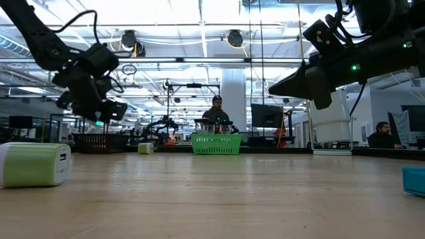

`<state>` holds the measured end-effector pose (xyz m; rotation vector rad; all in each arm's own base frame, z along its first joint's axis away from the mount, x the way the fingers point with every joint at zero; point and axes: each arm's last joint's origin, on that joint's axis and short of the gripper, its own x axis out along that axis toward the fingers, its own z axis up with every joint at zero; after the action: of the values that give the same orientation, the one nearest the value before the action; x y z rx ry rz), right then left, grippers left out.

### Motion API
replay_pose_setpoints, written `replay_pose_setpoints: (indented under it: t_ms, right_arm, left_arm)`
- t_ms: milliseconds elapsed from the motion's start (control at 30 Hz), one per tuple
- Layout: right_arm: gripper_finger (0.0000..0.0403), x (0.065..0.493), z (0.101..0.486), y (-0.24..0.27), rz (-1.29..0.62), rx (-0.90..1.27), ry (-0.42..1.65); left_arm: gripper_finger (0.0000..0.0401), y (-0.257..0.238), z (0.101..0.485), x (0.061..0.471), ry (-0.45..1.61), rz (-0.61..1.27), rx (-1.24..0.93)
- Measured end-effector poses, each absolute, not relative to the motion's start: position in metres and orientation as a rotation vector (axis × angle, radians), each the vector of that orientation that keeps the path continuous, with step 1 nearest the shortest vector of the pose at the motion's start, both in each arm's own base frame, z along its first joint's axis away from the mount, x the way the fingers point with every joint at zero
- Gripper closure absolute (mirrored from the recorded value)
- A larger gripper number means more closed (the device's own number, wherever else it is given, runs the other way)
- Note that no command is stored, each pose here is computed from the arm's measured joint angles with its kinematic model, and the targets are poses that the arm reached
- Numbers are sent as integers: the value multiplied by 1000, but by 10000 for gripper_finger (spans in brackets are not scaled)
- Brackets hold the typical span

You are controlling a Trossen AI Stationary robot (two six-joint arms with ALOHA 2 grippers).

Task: Pick & Place Office items
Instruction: Put the bottom green charger adapter into the yellow basket

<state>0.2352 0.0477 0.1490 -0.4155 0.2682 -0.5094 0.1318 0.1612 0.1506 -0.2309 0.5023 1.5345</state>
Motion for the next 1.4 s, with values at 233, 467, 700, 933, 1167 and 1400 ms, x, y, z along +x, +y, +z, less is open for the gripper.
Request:
replay_pose_setpoints:
  t_ms: [233, 467, 700, 933, 1167, 1400]
  right_arm:
    - [381, 235, 149, 48, -510, -415, 268]
    - [388, 236, 147, 47, -473, -387, 270]
    - [401, 234, 143, 31, -310, -206, 208]
    - [402, 231, 140, 20, -317, -127, 191]
    - [402, 230, 140, 20, -316, -125, 182]
    - [402, 230, 140, 21, -314, -116, 182]
  left_arm:
    - [205, 136, 175, 134, 495, 1403, -140]
    - [267, 88, 189, 144, 508, 982, -152]
    - [357, 47, 194, 171, 436, 505, -127]
    - [396, 22, 189, 193, 410, 191, -57]
    - [397, -17, 189, 204, 444, 86, -46]
    - [388, -57, 191, 219, 502, 105, 11]
